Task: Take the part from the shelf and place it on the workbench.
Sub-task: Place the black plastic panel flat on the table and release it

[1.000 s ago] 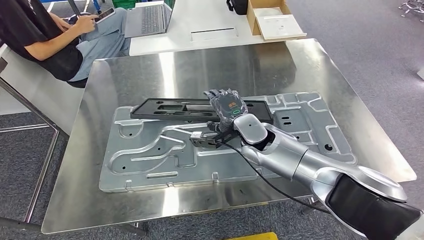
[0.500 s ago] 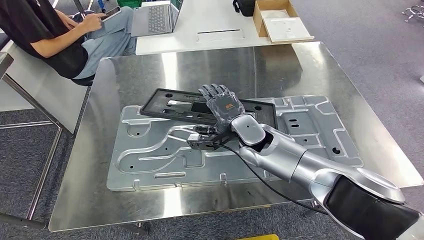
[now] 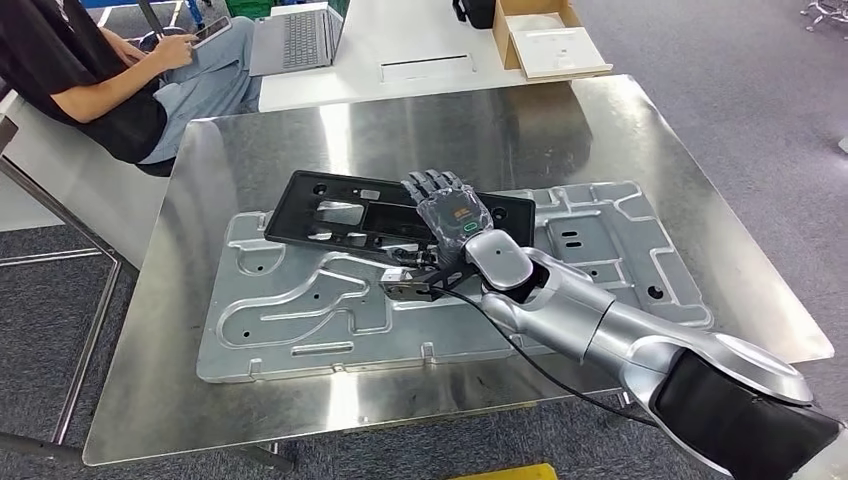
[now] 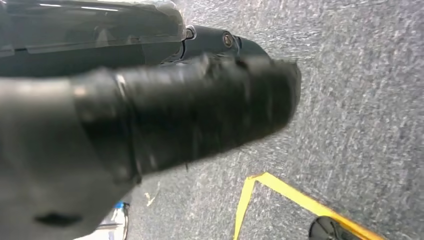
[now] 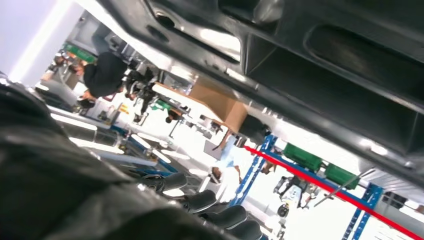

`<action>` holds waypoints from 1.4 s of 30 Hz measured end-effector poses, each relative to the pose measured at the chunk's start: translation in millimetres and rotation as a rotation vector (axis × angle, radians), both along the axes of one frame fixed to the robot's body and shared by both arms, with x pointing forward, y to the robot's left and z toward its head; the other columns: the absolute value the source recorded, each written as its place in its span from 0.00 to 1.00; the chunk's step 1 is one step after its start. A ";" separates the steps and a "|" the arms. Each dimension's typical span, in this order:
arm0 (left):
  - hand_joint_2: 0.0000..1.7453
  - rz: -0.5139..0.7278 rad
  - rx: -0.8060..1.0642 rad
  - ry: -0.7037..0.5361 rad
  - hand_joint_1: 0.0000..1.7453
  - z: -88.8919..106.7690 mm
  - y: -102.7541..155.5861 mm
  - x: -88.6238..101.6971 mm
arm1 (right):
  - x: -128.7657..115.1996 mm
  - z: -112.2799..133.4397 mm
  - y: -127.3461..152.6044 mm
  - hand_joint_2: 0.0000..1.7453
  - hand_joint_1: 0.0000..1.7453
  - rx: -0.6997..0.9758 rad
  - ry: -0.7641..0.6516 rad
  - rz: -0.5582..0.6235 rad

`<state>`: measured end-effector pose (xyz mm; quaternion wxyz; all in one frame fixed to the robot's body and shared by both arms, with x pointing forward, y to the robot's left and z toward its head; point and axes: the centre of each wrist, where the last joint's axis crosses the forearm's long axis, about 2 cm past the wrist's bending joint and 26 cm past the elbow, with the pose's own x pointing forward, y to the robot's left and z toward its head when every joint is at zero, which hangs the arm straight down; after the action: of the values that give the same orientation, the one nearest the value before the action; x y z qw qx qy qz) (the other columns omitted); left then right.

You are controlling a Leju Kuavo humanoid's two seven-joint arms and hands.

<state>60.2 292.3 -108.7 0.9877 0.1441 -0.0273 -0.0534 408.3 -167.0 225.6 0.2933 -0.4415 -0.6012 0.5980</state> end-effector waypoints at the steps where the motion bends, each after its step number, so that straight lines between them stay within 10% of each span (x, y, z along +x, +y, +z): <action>1: 0.00 0.000 0.001 -0.001 0.00 0.1 0.3 0.5 | 0.2 0.5 0.0 0.00 0.00 0.000 -0.001 -0.001; 42: 0.00 -0.010 0.005 0.002 0.00 0.5 0.4 3.5 | 0.5 1.3 -6.3 0.00 0.00 -0.035 0.001 -0.024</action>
<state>63.8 292.7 -108.2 0.9871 0.1464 -0.0270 -0.0583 408.9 -173.4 226.9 0.2927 -0.4535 -0.5852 0.6051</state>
